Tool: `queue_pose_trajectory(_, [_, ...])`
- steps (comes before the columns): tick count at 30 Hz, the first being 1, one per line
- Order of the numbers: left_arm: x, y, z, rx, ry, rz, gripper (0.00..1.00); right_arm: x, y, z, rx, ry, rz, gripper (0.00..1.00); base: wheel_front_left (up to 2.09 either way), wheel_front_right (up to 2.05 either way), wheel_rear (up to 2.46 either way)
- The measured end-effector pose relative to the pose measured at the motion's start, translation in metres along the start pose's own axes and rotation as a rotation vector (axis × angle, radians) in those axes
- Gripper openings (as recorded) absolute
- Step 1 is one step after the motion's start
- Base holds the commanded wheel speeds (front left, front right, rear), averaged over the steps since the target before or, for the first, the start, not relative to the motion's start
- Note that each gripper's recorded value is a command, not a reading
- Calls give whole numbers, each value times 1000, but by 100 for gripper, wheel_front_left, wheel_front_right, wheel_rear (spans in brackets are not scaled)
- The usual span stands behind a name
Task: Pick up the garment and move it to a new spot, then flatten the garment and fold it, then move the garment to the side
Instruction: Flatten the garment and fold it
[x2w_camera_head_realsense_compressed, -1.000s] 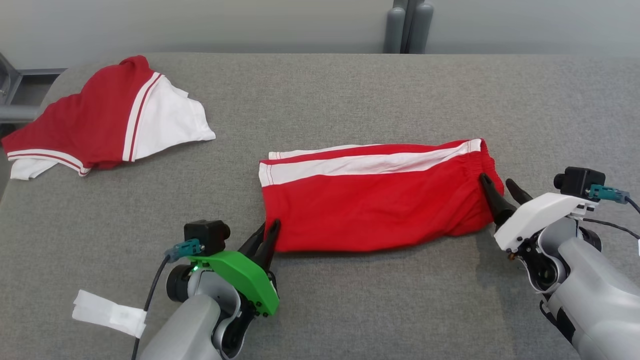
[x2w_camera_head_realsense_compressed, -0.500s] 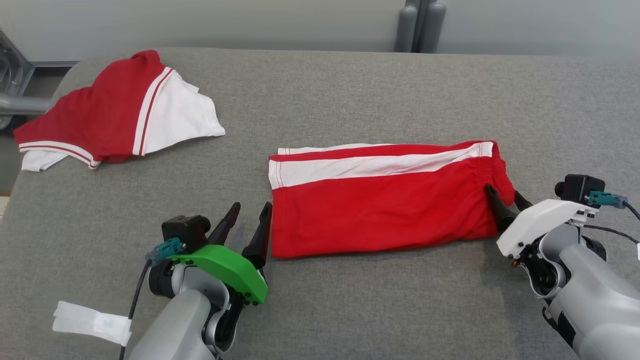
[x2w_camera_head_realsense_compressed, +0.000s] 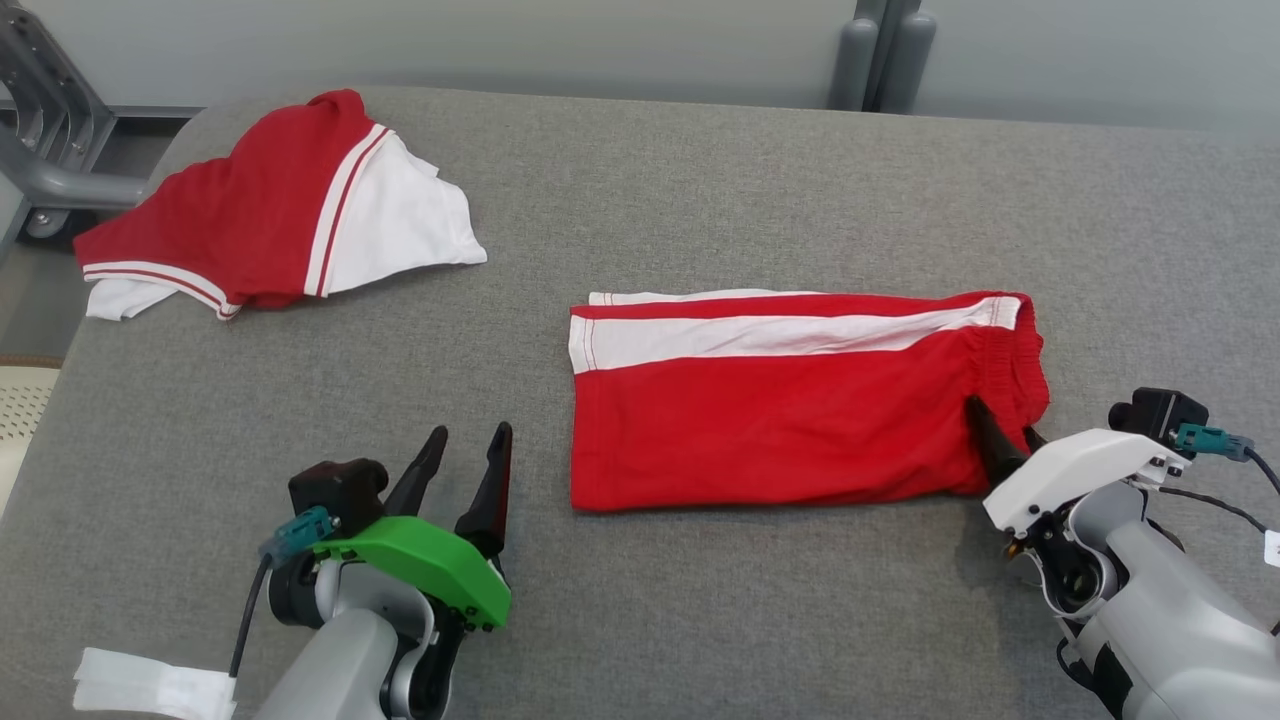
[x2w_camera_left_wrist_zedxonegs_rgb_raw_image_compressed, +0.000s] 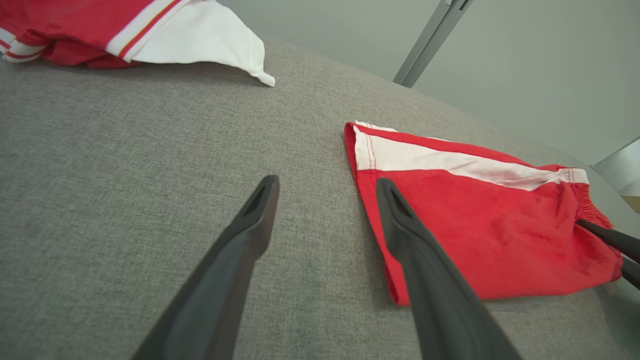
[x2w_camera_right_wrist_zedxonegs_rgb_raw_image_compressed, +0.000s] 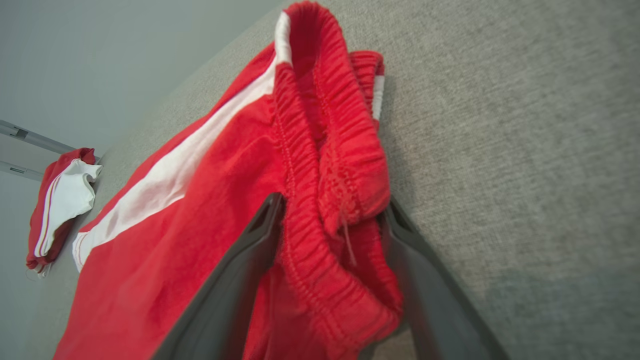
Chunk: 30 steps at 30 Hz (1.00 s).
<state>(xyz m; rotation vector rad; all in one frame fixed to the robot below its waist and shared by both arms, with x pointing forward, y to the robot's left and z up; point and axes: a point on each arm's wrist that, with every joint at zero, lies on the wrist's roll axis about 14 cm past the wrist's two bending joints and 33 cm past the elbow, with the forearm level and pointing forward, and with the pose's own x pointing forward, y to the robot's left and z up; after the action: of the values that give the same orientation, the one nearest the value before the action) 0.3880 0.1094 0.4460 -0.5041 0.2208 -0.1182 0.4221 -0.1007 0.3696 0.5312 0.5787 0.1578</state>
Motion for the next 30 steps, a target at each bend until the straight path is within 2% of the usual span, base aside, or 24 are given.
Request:
queue_pose_trajectory(4, [-2, 6, 5, 5, -20, 19, 100, 0, -2, 4, -3, -26, -3, 0, 0, 0, 0])
queue_pose_trajectory(12, [-4, 8, 5, 2, -26, 31, 100, -6, -12, 20, 1, -96, -17, 0, 0, 0, 0])
queue_pose_trajectory(24, [-12, -13, -1, -16, -22, -23, 100, -36, -65, 68, -35, -211, -121, 0, 0, 0, 0])
queue_pose_trajectory(27, [-16, -15, -3, -25, -21, -24, 100, -41, -65, 67, -10, -220, -117, 0, 0, 0, 0])
queue_pose_trajectory(30, [-20, -17, -3, -31, -24, -31, 100, -40, -50, 67, -4, -218, -71, 0, 0, 0, 0])
